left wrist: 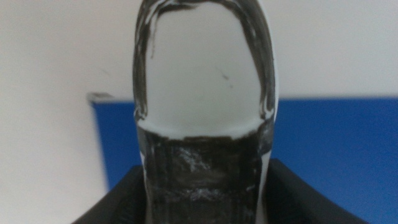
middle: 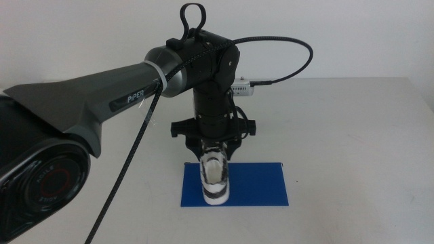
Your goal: Use one arm to grab the shoe from the table and place it on the mat.
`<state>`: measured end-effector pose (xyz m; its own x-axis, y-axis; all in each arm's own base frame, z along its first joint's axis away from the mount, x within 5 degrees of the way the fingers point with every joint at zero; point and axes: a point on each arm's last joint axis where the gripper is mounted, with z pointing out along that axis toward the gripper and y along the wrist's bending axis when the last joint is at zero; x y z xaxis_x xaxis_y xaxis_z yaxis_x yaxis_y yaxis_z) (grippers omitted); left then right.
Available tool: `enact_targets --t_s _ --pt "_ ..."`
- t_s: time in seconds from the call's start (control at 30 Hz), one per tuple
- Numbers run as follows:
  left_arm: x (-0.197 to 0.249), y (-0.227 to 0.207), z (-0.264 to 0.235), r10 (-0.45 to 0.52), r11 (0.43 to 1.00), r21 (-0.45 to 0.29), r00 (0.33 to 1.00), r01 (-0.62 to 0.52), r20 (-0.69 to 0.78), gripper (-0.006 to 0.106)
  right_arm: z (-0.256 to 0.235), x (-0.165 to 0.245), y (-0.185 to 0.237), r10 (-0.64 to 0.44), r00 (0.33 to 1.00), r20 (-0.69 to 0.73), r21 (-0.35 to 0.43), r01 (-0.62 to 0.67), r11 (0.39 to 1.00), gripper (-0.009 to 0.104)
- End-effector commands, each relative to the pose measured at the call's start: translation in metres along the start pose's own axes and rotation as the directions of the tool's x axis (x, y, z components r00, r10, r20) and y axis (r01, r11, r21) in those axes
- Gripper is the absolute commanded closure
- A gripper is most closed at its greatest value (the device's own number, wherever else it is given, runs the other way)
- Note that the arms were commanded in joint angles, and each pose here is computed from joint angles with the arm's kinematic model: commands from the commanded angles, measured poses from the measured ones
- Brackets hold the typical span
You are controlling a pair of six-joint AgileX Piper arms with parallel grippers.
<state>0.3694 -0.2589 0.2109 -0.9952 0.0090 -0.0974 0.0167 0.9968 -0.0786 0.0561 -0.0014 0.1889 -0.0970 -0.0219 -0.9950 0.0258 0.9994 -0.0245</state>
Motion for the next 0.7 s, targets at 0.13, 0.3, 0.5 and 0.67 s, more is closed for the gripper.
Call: enact_targets --t_s 0.13,0.3,0.5,0.67 --pt "0.005 0.005 -0.039 -0.101 0.993 -0.055 0.993 0.104 0.056 0.086 -0.003 -0.011 -0.001 -0.022 0.994 0.109 0.013 0.02 1.0 0.029" --pt "0.006 0.004 -0.038 -0.411 0.91 -0.029 0.91 0.414 0.059 0.086 -0.003 -0.011 -0.001 -0.022 0.994 0.109 0.013 0.02 1.0 0.029" --pt "0.011 -0.003 -0.038 -0.766 0.643 0.002 0.642 0.766 0.026 0.086 -0.003 -0.011 -0.001 -0.022 0.994 0.109 0.013 0.02 1.0 0.029" --pt "0.018 -0.013 -0.038 -0.884 0.468 0.007 0.468 0.884 0.016 0.086 -0.003 -0.011 -0.001 -0.022 0.994 0.109 0.013 0.02 1.0 0.029"
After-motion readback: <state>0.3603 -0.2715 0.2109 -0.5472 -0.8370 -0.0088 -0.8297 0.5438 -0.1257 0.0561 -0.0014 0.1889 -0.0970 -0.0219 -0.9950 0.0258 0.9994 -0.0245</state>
